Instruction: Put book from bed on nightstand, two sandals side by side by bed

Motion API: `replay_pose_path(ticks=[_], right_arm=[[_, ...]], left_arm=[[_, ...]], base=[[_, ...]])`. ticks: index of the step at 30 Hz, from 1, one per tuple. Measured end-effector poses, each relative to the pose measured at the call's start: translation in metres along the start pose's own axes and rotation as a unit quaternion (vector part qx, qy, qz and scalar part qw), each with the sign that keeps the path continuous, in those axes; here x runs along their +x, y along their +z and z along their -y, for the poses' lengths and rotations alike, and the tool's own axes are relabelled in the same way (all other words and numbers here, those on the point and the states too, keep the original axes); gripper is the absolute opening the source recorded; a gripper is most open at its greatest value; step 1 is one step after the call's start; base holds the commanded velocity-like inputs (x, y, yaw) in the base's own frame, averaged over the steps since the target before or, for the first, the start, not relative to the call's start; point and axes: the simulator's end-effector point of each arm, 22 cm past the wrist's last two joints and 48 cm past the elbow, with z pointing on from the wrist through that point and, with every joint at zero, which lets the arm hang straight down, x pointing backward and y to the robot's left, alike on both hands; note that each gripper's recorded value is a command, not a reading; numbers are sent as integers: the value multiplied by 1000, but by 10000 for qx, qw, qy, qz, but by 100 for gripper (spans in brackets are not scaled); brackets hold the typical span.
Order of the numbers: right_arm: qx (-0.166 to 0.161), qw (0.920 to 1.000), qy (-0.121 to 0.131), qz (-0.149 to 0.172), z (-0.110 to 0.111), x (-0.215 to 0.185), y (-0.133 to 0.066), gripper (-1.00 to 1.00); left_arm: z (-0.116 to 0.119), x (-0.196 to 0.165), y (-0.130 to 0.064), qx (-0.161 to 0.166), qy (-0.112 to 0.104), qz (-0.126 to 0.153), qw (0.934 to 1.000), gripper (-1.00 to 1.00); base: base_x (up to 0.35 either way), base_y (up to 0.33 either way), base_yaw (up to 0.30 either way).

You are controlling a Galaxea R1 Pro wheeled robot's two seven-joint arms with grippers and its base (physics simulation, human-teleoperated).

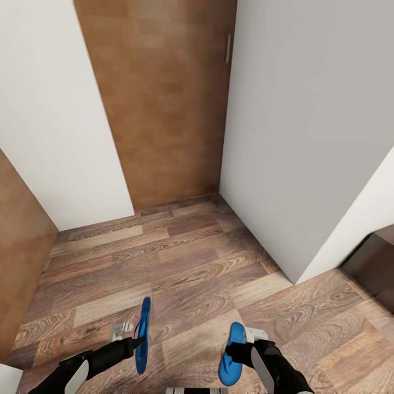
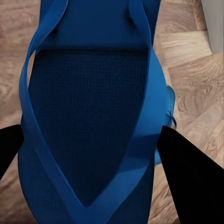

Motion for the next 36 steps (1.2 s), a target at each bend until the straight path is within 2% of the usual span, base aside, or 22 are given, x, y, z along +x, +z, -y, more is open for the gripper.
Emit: replay_pose_path(ticks=[5,10,18,36], right_arm=[[5,9998,31,-195,4,7,4,100],[-10,9995,42,-315,10,-9,-4,100],[232,9989,3,-415,53,-36,-21,100],[331,9964,42,-775,68,-11,0,100]], left_arm=[[-6,8,3,-30,-59,-78,9999,-100],[-11,17,6,-60,-117,-156,9998,-100],[-20,31,11,-106,-216,-285,9993,-100],[-39,63,20,-214,-430,-562,9973,-100]], base=[[0,0,0],[0,0,0],[0,0,0],[0,0,0]])
